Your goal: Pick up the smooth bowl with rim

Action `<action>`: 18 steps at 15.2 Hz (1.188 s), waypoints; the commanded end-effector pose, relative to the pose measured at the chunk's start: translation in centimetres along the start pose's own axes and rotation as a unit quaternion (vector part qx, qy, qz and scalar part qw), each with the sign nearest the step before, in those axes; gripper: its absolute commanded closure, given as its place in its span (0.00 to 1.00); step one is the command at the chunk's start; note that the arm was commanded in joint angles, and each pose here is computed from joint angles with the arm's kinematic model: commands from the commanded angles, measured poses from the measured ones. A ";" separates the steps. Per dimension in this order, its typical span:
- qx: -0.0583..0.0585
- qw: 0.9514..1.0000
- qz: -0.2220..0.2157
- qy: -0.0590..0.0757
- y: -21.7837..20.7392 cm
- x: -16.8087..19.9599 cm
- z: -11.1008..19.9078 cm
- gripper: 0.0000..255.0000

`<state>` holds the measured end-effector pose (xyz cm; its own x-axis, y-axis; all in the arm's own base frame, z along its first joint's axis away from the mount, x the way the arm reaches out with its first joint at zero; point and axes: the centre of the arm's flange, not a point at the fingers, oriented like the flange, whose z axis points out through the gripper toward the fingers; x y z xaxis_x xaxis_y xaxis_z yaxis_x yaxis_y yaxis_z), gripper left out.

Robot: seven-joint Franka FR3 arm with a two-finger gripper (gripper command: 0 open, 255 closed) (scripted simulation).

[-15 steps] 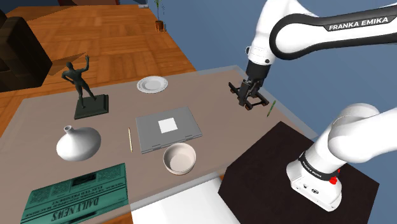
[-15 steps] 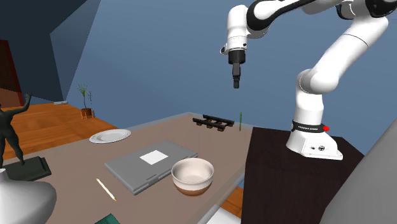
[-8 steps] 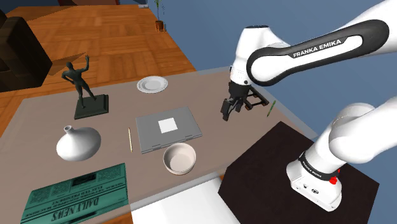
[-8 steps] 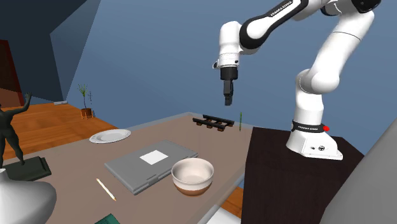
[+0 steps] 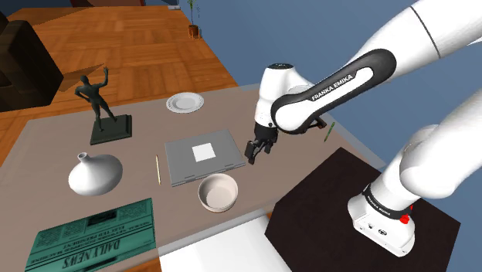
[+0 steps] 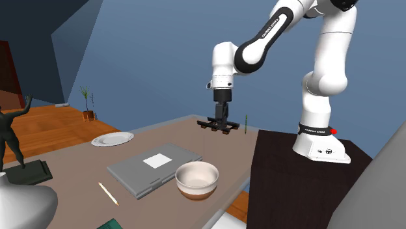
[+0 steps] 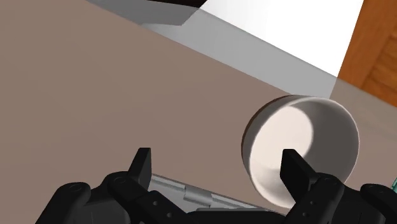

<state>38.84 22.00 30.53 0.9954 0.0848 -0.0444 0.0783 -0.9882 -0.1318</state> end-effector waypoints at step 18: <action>0.009 1.000 0.015 0.005 -5.9 5.8 16.3 0.00</action>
<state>43.29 30.27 15.55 0.9978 0.0537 -0.0398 0.0473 -0.9879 -0.1477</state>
